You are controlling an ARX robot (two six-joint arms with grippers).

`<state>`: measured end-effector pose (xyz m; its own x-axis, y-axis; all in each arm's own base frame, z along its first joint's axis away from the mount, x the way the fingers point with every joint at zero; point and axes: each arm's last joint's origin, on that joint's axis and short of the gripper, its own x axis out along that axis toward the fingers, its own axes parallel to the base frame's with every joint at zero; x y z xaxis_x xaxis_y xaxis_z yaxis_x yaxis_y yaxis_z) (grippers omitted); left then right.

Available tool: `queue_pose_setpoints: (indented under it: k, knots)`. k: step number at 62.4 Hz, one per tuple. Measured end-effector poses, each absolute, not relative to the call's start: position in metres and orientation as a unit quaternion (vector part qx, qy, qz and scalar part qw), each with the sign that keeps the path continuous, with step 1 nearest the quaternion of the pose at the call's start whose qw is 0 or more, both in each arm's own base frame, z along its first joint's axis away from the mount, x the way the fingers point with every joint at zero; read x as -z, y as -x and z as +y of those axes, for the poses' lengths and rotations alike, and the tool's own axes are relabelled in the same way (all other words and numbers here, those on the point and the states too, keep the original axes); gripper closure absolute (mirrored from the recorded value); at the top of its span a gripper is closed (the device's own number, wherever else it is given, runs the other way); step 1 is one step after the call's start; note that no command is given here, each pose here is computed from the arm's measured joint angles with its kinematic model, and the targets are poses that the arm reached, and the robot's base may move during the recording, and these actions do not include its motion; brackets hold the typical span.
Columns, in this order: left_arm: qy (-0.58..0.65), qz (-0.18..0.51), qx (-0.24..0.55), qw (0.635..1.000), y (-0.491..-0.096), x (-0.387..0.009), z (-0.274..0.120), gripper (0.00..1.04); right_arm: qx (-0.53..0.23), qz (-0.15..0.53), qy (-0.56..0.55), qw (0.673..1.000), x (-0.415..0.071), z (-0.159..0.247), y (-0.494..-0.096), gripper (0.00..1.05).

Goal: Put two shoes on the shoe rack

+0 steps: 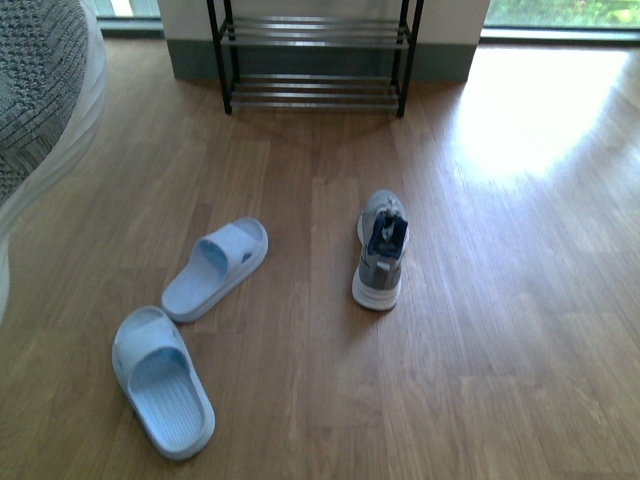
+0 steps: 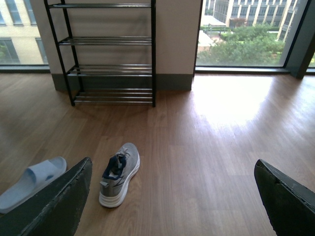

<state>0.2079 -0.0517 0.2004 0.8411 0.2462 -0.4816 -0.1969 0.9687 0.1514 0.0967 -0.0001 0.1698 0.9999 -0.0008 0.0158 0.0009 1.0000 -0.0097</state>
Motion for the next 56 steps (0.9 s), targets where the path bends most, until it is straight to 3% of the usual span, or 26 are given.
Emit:
queue_pose_setpoints:
  k: [56]
  knots:
    - [-0.051,0.258,-0.111,0.958,-0.2077,-0.2005,-0.0521,1.04,0.000,-0.008,0.005,1.000,-0.1698,-0.0001,-0.0967,0.09]
